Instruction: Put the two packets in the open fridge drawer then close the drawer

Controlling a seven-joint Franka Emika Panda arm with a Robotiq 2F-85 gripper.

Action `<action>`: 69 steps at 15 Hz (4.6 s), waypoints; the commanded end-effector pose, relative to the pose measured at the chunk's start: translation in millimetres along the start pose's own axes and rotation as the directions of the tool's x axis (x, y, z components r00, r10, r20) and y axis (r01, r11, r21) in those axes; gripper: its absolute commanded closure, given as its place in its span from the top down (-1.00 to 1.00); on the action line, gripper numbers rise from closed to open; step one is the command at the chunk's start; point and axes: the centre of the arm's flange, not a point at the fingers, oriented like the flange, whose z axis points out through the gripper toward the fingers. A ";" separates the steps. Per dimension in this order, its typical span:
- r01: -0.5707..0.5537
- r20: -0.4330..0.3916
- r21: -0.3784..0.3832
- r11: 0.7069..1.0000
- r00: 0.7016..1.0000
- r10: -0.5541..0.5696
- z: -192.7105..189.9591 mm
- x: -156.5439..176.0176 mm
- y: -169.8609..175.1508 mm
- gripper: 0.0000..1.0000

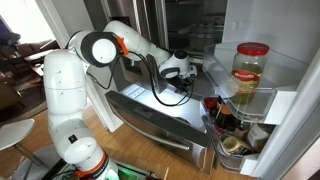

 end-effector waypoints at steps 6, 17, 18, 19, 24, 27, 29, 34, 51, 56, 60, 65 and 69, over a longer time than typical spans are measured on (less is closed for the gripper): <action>-0.222 0.013 -0.080 0.972 0.975 0.224 -47.7 -11.8 -38.2 -0.95; -0.646 0.057 -0.274 0.713 0.729 0.682 -100.6 -57.4 -48.0 -0.96; -0.668 0.048 -0.281 0.688 0.707 0.706 -101.8 -59.6 -51.1 -0.96; -0.687 0.051 -0.288 0.668 0.685 0.727 -102.2 -62.1 -53.5 -0.37; -0.741 0.018 -0.306 0.597 0.623 0.782 -97.9 -79.4 -55.7 0.27; -0.735 0.041 -0.298 0.609 0.628 0.777 -100.4 -95.2 -51.0 0.72; -0.723 0.060 -0.287 0.628 0.641 0.765 -102.4 -108.5 -47.2 0.98; -0.621 0.160 -0.240 0.746 0.733 0.661 -109.0 -151.4 -42.9 1.00; -0.226 0.399 -0.288 0.931 0.855 0.331 -111.2 -209.8 -42.7 1.00; 0.044 0.540 -0.291 0.956 0.832 0.126 -108.6 -246.3 -32.1 1.00; 0.192 0.546 -0.284 0.940 0.838 -0.007 -97.7 -273.4 -23.4 1.00; 0.244 0.499 -0.241 0.940 0.861 -0.096 -90.9 -281.4 -18.7 1.00; 0.240 0.473 -0.203 0.949 0.873 -0.119 -87.3 -278.9 -14.1 1.00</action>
